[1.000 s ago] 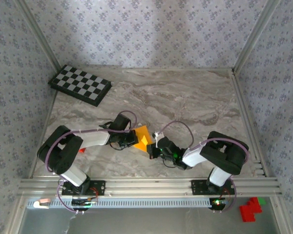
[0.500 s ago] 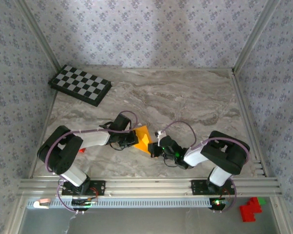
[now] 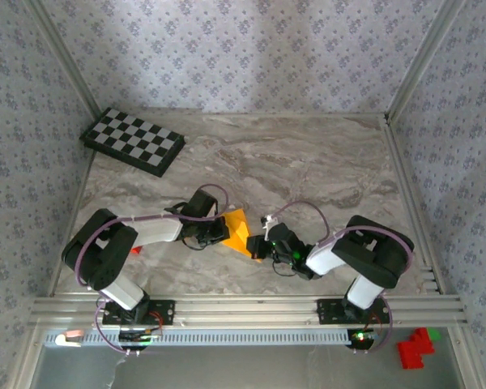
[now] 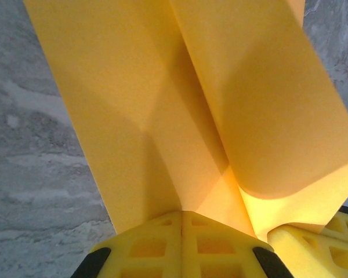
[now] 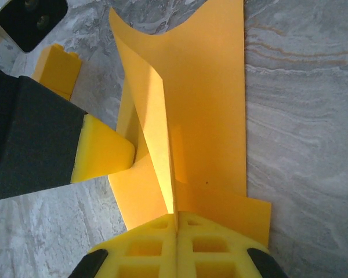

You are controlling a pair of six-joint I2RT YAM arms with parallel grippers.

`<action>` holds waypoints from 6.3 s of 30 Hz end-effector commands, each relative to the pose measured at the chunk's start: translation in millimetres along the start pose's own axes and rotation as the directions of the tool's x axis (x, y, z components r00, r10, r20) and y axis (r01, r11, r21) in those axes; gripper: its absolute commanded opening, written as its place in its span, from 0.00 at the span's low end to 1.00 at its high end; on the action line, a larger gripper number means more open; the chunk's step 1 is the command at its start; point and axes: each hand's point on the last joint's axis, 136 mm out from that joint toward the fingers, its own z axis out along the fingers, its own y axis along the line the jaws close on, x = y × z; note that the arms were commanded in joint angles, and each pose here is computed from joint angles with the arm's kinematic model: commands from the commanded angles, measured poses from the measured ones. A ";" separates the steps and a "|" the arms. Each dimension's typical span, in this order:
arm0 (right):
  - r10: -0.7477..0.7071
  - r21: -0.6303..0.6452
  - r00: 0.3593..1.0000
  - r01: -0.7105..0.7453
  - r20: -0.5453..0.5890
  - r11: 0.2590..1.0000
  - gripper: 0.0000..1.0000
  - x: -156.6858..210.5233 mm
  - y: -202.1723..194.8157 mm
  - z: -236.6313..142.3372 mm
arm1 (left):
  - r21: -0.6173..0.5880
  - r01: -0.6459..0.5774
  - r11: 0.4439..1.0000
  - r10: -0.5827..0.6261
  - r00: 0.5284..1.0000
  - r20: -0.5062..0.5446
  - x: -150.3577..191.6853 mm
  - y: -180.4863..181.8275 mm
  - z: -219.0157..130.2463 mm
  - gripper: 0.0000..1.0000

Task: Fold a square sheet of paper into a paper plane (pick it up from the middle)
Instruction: Perform the fourth fold on the wing at the bottom-center of the table.

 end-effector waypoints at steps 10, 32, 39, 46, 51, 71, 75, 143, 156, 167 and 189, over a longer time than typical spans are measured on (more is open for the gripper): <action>0.175 -0.019 0.984 -0.175 -0.035 0.984 0.00 12.9 -12.5 5.9 | -0.080 0.002 0.997 -0.003 1.000 -0.007 4.3 19.4 1.9 0.01; 0.158 0.054 0.985 -0.155 -0.069 0.987 0.00 22.1 -24.7 1.8 | 0.018 -0.099 0.995 0.098 0.994 0.052 -15.6 -25.3 -29.2 0.08; 0.161 0.054 0.985 -0.158 -0.061 0.986 0.00 20.6 -26.1 0.6 | 0.044 -0.140 0.989 0.140 0.990 0.003 -11.9 -41.8 -15.2 0.07; 0.165 0.063 0.985 -0.161 -0.059 0.985 0.00 21.9 -29.4 -0.5 | 0.079 -0.147 0.986 0.150 0.988 -0.034 -7.9 -52.3 -3.2 0.07; 0.168 0.062 0.984 -0.165 -0.057 0.984 0.00 22.0 -29.9 -0.1 | 0.079 -0.149 0.986 0.153 0.988 -0.037 -9.4 -53.3 0.7 0.07; 0.180 0.069 0.982 -0.176 -0.057 0.982 0.03 22.1 -31.7 0.2 | 0.069 -0.158 0.985 0.162 0.985 -0.058 -14.0 -53.2 13.7 0.08; 0.181 0.072 0.982 -0.177 -0.056 0.982 0.04 22.3 -32.4 0.1 | 0.068 -0.158 0.985 0.162 0.985 -0.063 -13.6 -52.6 16.3 0.08; 0.160 0.077 0.986 -0.157 -0.038 0.985 0.16 13.7 -14.9 -20.5 | 0.005 -0.136 0.991 0.136 0.987 -0.088 -7.9 -22.3 31.2 0.08; -0.001 0.165 0.995 0.018 -0.104 0.986 0.22 16.8 -7.1 -36.1 | 0.003 -0.140 0.990 0.139 0.986 -0.087 -8.0 -22.5 30.6 0.08; -0.091 0.210 0.985 0.121 -0.147 0.970 0.24 19.9 -2.4 -37.6 | 0.000 -0.137 0.991 0.136 0.987 -0.090 -7.7 -21.7 30.9 0.08; -0.150 0.299 0.965 0.212 -0.216 0.930 0.14 33.5 -10.0 -35.1 | -0.005 -0.137 0.991 0.136 0.987 -0.090 -8.7 -21.7 30.0 0.08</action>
